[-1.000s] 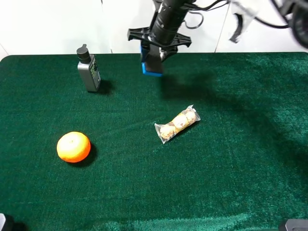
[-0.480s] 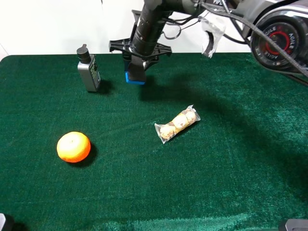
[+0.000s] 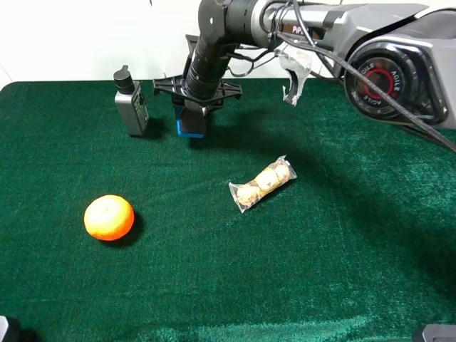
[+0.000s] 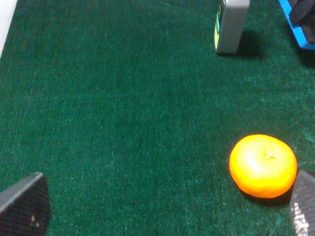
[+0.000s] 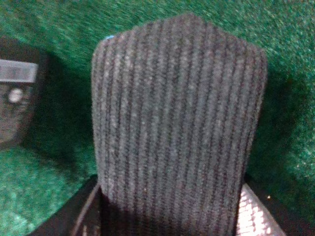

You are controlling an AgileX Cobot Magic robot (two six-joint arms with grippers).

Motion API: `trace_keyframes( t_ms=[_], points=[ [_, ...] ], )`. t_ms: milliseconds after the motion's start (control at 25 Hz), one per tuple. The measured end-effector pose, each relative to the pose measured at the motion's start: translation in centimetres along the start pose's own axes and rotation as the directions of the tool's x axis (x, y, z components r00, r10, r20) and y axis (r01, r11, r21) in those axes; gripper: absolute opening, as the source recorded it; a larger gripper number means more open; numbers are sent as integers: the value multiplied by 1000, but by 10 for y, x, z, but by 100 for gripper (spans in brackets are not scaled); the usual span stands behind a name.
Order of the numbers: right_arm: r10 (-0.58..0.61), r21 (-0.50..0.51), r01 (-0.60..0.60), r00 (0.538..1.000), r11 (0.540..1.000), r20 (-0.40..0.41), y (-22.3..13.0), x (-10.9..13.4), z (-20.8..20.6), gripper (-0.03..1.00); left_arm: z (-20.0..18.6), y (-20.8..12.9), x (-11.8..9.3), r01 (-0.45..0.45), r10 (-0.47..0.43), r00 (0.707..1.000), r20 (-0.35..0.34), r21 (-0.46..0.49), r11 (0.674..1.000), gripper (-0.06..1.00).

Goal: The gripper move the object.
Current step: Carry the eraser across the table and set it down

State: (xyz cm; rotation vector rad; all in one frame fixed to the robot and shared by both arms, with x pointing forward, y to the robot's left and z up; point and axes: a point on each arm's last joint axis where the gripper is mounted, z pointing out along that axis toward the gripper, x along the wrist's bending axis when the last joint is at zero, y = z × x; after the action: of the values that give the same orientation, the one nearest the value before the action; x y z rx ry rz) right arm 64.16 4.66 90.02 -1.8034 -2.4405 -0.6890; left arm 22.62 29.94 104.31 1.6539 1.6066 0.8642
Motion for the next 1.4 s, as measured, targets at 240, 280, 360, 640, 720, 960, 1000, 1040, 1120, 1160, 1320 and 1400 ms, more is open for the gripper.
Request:
trace_keyframes(
  t_ms=[240,280,360,640,720,960,1000,1040,1120,1160,1320,1400],
  points=[
    [-6,-20,6,1000,1000,14,0,-2,6,38,0,0,0,0,0,1000,0,0,1000,99],
    [-8,-23,8,1000,1000,15,1,-2,6,38,0,0,0,0,0,1000,0,0,1000,99],
    [-12,-35,13,1000,999,17,2,-2,6,38,0,0,0,0,0,1000,0,0,1000,99],
    [-10,-42,10,1000,999,15,2,-2,6,38,0,0,0,0,0,1000,0,0,1000,99],
    [-10,-42,11,1000,999,15,2,-2,6,38,0,0,0,0,0,1000,0,0,1000,99],
    [-9,-41,9,1000,999,14,2,-2,6,58,0,0,0,0,0,1000,0,0,1000,99],
    [-8,-41,8,1000,999,12,2,-2,6,63,0,0,0,0,0,1000,0,0,1000,99],
    [-4,-40,5,1000,999,9,2,-1,6,65,0,0,0,0,0,1000,0,0,1000,99],
    [-1,-39,1,1000,999,5,2,-1,6,68,0,0,0,0,0,1000,0,0,1000,99],
    [1,-38,-1,1000,999,3,2,-1,6,68,0,0,0,0,0,1000,0,0,1000,99],
    [1,-38,-1,1000,999,3,2,-1,6,69,0,0,0,0,0,1000,0,0,1000,99],
    [1,-30,-1,1000,1000,6,1,-1,6,69,0,0,0,0,0,1000,0,0,1000,99]
  ],
)
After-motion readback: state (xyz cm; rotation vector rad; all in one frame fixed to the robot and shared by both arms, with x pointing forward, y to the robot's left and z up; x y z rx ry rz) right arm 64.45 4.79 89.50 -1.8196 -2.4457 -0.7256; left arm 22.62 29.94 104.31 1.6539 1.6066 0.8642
